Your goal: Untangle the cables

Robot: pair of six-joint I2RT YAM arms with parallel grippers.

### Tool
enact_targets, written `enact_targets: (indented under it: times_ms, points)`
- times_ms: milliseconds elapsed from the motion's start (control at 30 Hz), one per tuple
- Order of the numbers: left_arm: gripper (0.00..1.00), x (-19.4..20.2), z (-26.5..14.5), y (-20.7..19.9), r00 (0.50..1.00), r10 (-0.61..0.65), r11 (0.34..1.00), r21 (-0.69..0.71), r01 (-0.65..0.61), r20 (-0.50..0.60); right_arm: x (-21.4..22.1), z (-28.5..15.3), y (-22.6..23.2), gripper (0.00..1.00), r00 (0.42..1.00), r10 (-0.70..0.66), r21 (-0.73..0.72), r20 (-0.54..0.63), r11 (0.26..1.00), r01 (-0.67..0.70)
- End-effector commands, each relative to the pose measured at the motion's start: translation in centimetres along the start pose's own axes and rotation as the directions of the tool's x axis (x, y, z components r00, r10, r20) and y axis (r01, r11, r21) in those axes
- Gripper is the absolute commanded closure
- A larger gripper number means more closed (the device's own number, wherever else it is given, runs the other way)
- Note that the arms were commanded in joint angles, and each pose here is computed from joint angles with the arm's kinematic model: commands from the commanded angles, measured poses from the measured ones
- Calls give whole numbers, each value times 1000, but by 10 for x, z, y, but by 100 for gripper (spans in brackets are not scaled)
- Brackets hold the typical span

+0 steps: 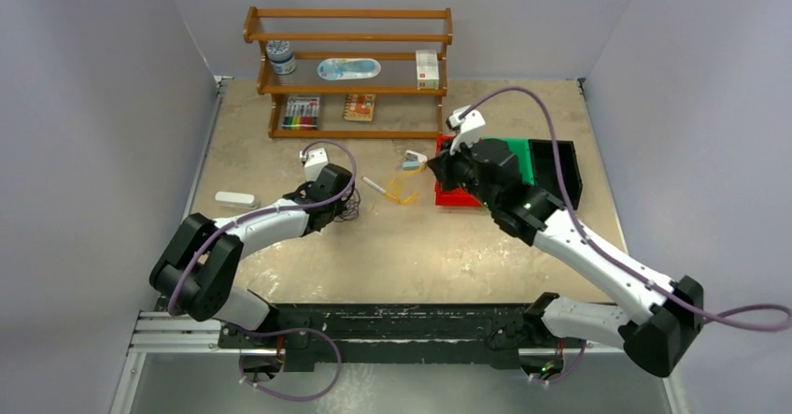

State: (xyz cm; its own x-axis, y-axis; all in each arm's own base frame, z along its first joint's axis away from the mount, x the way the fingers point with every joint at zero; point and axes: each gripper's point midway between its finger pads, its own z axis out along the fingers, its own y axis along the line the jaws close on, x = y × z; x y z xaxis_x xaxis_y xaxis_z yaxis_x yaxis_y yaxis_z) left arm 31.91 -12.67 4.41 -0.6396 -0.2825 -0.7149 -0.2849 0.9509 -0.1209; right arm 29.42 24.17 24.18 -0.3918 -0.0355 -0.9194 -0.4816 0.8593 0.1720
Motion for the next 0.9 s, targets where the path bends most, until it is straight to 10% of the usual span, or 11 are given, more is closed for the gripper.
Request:
enact_targets:
  times_ms: [0,467,867]
  points:
    - [87,-5,4,4,999,-8,1000,-11,9,34,-92,-42,-5,100,968,-55,55,244,998,43]
    - [89,5,10,9,1000,7,1000,-30,-6,19,-209,-125,-2,100,824,-151,104,546,988,112]
    - [52,-44,-41,-4,993,-58,995,86,49,101,-194,-105,0,100,841,-164,96,515,986,134]
